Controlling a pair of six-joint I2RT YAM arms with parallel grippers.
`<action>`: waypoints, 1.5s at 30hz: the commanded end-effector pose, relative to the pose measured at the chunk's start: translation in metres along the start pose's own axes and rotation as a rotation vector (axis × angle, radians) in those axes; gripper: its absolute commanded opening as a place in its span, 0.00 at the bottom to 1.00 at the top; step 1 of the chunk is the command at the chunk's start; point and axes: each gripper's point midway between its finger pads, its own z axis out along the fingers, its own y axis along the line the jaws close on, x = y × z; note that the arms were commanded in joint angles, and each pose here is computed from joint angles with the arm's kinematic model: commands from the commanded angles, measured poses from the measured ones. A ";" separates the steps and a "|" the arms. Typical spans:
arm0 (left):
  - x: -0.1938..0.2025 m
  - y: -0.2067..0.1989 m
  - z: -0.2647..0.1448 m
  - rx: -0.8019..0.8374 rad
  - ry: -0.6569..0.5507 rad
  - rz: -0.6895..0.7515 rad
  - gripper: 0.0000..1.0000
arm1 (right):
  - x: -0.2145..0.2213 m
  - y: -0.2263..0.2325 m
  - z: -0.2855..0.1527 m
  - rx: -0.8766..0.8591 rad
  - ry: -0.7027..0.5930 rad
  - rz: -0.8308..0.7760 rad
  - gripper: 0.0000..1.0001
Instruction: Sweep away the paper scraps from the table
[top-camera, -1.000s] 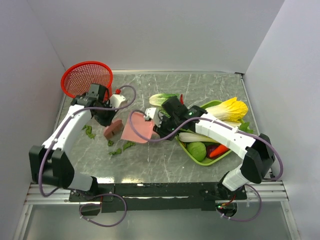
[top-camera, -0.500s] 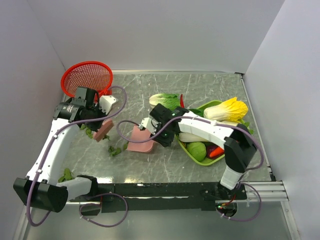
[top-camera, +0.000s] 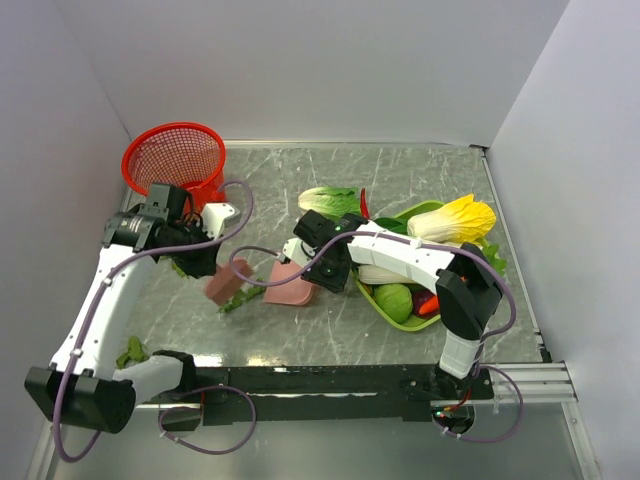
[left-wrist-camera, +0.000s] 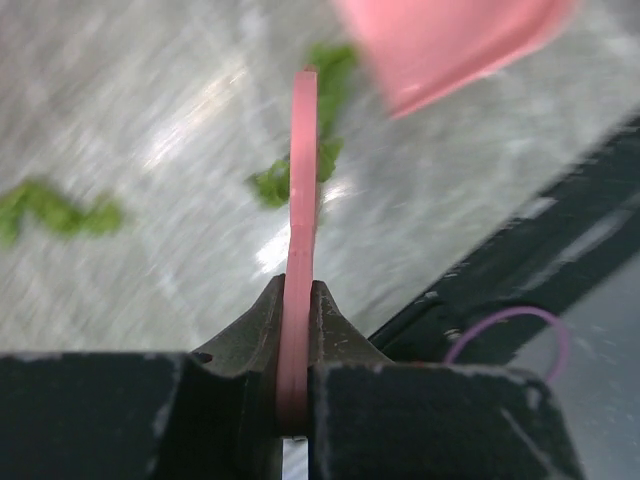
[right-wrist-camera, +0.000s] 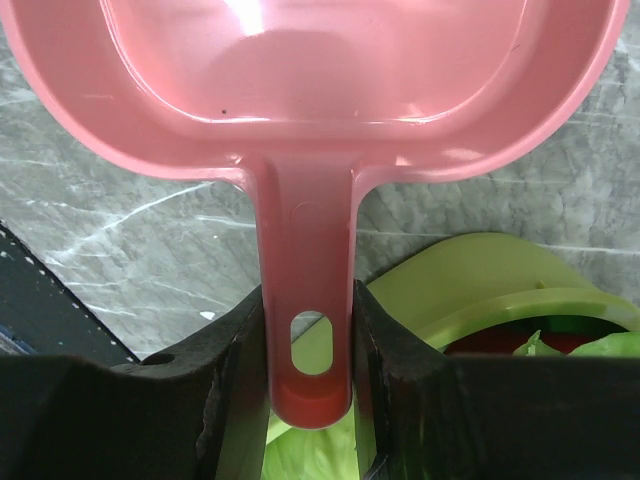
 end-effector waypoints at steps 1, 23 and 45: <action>-0.015 -0.042 -0.012 0.190 -0.165 0.097 0.10 | -0.008 -0.002 -0.005 0.012 -0.008 0.009 0.00; -0.011 -0.067 -0.019 0.362 -0.150 0.069 0.01 | -0.012 -0.001 0.001 -0.004 -0.001 0.019 0.00; 0.015 -0.031 -0.021 0.114 -0.110 0.200 0.01 | 0.000 -0.014 -0.029 0.075 -0.040 0.043 0.00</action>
